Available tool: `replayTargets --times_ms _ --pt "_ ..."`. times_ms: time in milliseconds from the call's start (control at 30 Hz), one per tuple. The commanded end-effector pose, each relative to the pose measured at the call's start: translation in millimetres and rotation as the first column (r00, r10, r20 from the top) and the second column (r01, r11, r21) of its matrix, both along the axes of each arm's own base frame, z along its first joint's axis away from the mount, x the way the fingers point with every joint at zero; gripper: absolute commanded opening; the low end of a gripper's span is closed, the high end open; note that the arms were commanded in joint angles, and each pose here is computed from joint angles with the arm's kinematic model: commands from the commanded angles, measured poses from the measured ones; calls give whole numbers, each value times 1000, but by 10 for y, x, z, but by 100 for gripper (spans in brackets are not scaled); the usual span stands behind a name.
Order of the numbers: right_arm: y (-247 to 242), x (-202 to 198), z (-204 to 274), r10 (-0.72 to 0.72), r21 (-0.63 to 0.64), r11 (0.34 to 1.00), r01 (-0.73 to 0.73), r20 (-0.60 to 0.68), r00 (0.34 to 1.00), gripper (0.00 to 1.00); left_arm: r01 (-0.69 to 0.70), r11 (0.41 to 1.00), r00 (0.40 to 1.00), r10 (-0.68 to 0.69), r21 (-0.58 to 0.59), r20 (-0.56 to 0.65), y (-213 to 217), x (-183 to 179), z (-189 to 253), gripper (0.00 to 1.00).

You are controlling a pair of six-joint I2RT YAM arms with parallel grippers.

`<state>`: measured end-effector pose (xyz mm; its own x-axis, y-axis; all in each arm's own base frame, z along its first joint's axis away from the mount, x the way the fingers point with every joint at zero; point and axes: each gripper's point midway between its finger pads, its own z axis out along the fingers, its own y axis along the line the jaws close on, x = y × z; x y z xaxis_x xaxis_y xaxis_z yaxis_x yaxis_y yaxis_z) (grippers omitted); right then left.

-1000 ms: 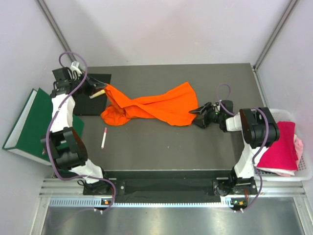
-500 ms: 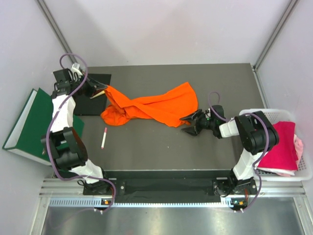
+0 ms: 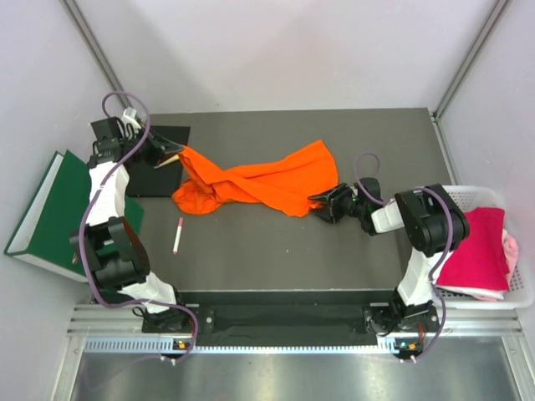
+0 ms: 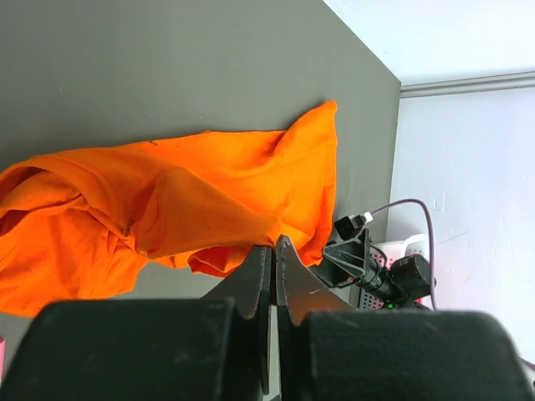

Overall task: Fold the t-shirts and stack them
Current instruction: Flatten out the tshirt

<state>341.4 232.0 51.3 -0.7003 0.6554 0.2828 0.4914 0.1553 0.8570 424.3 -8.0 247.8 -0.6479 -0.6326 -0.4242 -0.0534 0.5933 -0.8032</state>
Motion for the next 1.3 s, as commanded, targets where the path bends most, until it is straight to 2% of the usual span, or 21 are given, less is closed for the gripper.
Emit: replayTargets --times_ms 0,33,100,133,300,433,467,500,567,600,633,700,733,767,800,833,933,1000,1100,1267 --pt "-103 -106 -438 -74 -91 994 58 -179 981 44 7 999 998 -8 32 57 22 -14 121 0" --pt "-111 -112 -419 -74 -105 993 55 -193 978 35 7 999 998 -9 35 58 16 -19 128 0" --pt "-139 -122 -402 -63 -138 990 37 -185 981 28 5 999 998 -7 36 57 23 -24 125 0" --pt "-184 -117 -386 -70 -165 986 38 -196 978 20 3 999 998 -6 39 56 27 -23 120 0" --pt "-362 -95 -216 -66 -248 968 31 -137 988 2 1 999 998 -4 47 58 39 -26 131 0" --pt "-574 80 45 -69 -333 942 51 -42 997 0 1 998 998 -4 58 64 42 -28 162 0" --pt "-616 120 116 -34 -373 927 33 6 999 0 -5 998 998 0 63 68 49 -29 188 0" --pt "-667 90 167 -17 -407 913 16 0 1000 0 -11 998 997 5 69 79 59 -33 246 0" --pt "-750 338 510 59 -508 861 19 136 989 0 -23 997 995 15 80 94 72 -35 324 0" --pt "-792 332 607 94 -554 833 0 141 986 0 -31 995 993 20 92 116 82 -37 423 0" --pt "-848 558 949 109 -602 797 55 232 967 0 -33 994 992 19 104 128 84 -38 468 0" --pt "-948 618 1224 211 -692 720 48 285 935 0 -60 989 985 37 134 166 131 -27 644 0" --pt "-1005 800 1639 224 -716 687 126 374 900 0 -70 987 983 44 147 176 147 -29 694 0" --pt "-1069 851 1805 283 -759 634 147 405 869 0 -78 985 982 48 157 184 160 -29 748 0" --pt "-1123 854 1948 302 -780 605 160 410 861 0 -97 980 975 59 173 213 182 -16 888 0" --pt "-1188 965 2355 306 -780 576 245 483 821 0 -108 978 970 65 176 236 194 -14 981 0" --pt "-1318 1004 2959 389 -801 488 347 555 736 0 -171 973 939 114 153 325 210 -35 1324 0" --pt "-1391 952 3294 399 -787 459 413 598 695 0 -193 972 906 124 135 404 186 -69 1591 0" --pt "-1487 772 3689 418 -754 423 502 654 630 0 -203 972 878 125 122 462 135 -193 1901 0" --pt "-1629 284 4285 436 -668 393 632 741 512 0 -264 944 824 116 195 554 113 -534 2371 0"
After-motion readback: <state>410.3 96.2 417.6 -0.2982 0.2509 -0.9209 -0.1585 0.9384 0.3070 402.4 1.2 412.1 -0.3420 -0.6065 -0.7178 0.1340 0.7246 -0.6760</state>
